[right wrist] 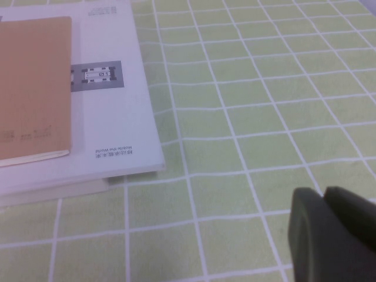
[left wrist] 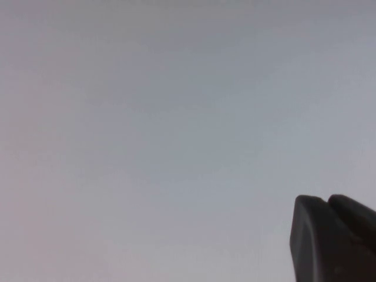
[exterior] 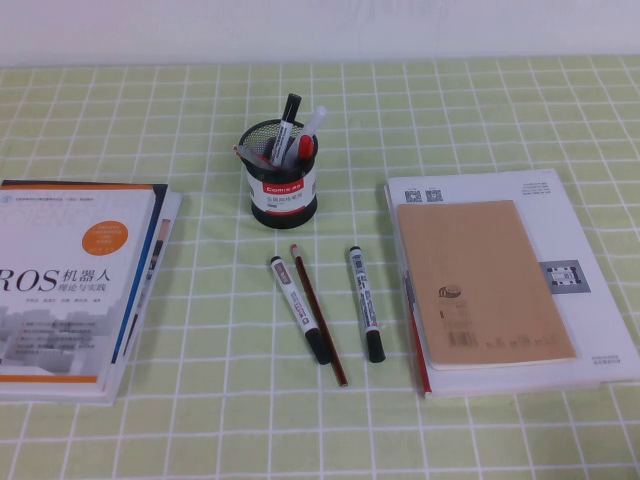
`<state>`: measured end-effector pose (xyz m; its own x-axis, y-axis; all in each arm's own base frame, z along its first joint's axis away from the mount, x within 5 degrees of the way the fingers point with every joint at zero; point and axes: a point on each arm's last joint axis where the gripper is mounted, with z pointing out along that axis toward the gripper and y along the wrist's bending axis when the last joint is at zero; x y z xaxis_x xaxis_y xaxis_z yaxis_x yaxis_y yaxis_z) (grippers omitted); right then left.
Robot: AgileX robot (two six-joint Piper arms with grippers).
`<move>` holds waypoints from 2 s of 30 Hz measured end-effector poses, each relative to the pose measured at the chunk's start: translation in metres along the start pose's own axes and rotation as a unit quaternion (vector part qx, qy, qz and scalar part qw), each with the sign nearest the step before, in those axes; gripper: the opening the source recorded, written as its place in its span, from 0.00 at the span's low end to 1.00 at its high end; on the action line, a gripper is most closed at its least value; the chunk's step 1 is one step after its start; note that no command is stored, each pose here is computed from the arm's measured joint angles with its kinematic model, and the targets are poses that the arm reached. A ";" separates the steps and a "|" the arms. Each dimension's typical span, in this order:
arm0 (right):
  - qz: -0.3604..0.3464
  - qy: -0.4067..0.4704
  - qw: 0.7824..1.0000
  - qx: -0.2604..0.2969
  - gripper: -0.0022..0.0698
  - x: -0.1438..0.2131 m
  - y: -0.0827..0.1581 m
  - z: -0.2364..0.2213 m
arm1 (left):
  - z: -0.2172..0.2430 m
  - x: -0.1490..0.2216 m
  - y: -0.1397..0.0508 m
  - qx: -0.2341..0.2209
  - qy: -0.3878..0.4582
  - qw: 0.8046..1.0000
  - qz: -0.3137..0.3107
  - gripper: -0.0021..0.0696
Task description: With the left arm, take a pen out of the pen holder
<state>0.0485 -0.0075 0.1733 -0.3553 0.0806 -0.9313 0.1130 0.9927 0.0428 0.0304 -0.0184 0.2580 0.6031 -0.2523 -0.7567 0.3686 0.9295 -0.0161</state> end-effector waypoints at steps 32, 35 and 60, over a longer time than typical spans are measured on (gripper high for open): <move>0.000 0.000 1.000 0.000 0.01 0.000 0.000 0.000 | 0.052 -0.029 0.017 -0.097 0.240 0.966 0.018 0.03; 0.000 0.000 1.000 0.000 0.01 0.000 0.000 0.000 | 0.059 -0.023 0.017 -0.079 0.239 0.967 0.042 0.03; 0.000 0.000 1.000 0.000 0.01 0.000 0.000 0.000 | 0.143 0.100 0.024 0.026 0.395 0.918 -0.015 0.03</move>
<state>0.0485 -0.0075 0.1733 -0.3553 0.0806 -0.9313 0.1130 0.9927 0.0428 0.2009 -0.0600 0.2755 -0.1014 0.0163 -0.9947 0.4230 0.9057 -0.0283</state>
